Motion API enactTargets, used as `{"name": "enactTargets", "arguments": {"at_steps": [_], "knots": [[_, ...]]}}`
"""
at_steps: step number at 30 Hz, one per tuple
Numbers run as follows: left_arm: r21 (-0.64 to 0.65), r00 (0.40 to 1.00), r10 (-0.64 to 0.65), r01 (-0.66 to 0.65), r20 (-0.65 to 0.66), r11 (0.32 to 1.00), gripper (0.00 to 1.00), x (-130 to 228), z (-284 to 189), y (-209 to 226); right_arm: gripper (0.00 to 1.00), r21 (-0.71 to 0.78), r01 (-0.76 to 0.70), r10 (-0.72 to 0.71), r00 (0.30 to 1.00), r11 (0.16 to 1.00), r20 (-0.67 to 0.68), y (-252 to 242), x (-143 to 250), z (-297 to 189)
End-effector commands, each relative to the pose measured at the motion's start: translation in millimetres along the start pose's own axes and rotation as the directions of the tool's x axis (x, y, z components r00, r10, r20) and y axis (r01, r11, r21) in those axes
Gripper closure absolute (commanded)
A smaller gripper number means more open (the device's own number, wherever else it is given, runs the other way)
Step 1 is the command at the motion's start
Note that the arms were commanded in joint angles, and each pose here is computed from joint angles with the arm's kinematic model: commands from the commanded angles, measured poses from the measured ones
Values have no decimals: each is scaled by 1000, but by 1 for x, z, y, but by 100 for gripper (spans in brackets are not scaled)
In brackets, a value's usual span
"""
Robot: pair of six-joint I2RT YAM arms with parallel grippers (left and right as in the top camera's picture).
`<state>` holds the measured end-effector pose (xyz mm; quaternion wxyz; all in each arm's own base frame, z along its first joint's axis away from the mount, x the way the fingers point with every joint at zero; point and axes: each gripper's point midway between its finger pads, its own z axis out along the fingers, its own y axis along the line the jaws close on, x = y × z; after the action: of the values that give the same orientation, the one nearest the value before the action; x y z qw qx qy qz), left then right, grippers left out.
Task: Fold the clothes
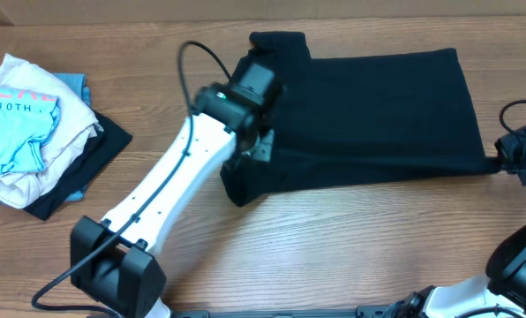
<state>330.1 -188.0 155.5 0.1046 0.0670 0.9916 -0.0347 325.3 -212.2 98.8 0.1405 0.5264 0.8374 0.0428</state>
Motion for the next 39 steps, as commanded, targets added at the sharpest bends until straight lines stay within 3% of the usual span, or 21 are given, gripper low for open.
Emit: {"name": "enactTargets", "arguments": {"at_steps": [1,8,17,25,34,35,36,37,38,39], "knots": [[6,992,31,-32,121,999,96,-32,-15,13,96,-63,74,-69,995,995,68,35,-10,-3],[35,960,68,-80,273,996,96,-71,-18,2,96,-45,195,-179,955,980,236,83,-19,-5],[-55,973,138,-130,184,990,96,-79,49,7,96,-48,218,-200,948,975,248,97,-22,20],[-163,960,198,-166,200,973,96,-96,79,19,96,-44,240,-219,936,970,274,104,-35,59],[-198,951,228,-188,207,962,96,-104,91,22,96,-36,263,-244,930,964,275,106,-39,93],[-200,953,229,-189,199,961,93,-102,94,23,95,-36,263,-244,930,964,274,106,-39,96],[-201,954,230,-191,190,961,81,-101,98,23,88,-36,263,-244,930,964,273,106,-39,99],[-202,956,231,-194,178,960,53,-99,103,23,71,-36,264,-244,930,964,274,106,-39,101],[-204,958,232,-196,169,959,36,-98,108,24,45,-38,264,-243,929,964,279,107,-40,101],[-205,959,232,-198,161,959,24,-97,112,24,33,-43,265,-242,927,963,287,108,-42,100]]}}
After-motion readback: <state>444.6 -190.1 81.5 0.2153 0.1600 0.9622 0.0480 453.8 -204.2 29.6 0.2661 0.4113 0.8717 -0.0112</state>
